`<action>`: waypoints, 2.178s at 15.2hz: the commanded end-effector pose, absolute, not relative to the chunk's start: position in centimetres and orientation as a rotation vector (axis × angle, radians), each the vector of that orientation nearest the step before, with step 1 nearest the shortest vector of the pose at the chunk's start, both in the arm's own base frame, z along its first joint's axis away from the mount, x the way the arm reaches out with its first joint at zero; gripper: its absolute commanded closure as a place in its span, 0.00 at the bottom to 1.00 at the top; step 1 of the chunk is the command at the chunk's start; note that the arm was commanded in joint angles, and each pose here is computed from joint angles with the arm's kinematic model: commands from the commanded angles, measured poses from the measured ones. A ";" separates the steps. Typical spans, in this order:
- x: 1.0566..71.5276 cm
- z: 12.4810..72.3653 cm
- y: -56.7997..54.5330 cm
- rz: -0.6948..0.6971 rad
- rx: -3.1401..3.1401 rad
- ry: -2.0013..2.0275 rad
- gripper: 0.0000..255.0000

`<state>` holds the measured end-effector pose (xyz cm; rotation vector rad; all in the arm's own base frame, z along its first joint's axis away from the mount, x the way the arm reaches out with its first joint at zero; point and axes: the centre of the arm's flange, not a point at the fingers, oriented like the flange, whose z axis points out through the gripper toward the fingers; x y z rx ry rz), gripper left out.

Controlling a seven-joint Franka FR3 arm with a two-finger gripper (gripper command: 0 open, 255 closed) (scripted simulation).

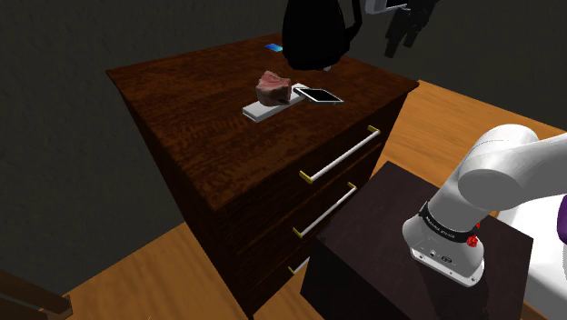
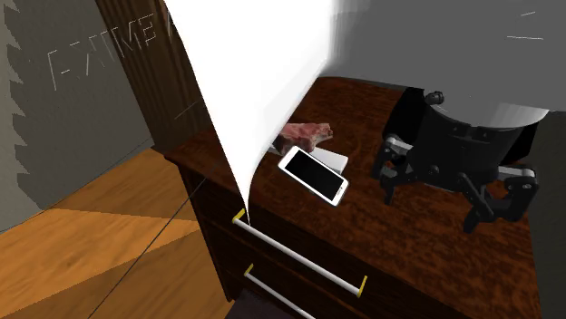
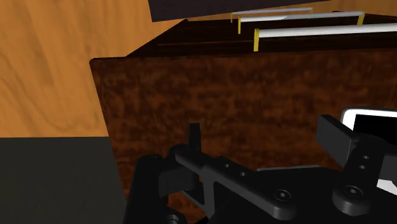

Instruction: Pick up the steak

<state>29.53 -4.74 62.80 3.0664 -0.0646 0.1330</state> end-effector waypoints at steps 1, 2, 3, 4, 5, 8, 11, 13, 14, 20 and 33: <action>29.5 62.8 -4.7 0.133 3.066 -0.065 0.00; 30.1 62.6 -3.6 0.137 3.066 -0.099 0.00; 30.7 62.4 -2.4 0.140 3.066 -0.133 0.00; 31.3 62.2 -1.3 0.144 3.066 -0.167 0.00; 31.9 62.0 -0.1 0.148 3.064 -0.201 0.00; 33.9 61.5 3.2 0.158 3.059 -0.303 0.00; 36.1 61.0 6.4 0.169 3.050 -0.405 0.00; 37.8 60.6 8.4 0.176 3.043 -0.473 0.00; 38.6 60.5 9.4 0.179 3.038 -0.507 0.00; 44.1 59.7 14.9 0.200 3.004 -0.709 0.00; 50.4 55.9 19.8 0.219 2.956 -0.912 0.00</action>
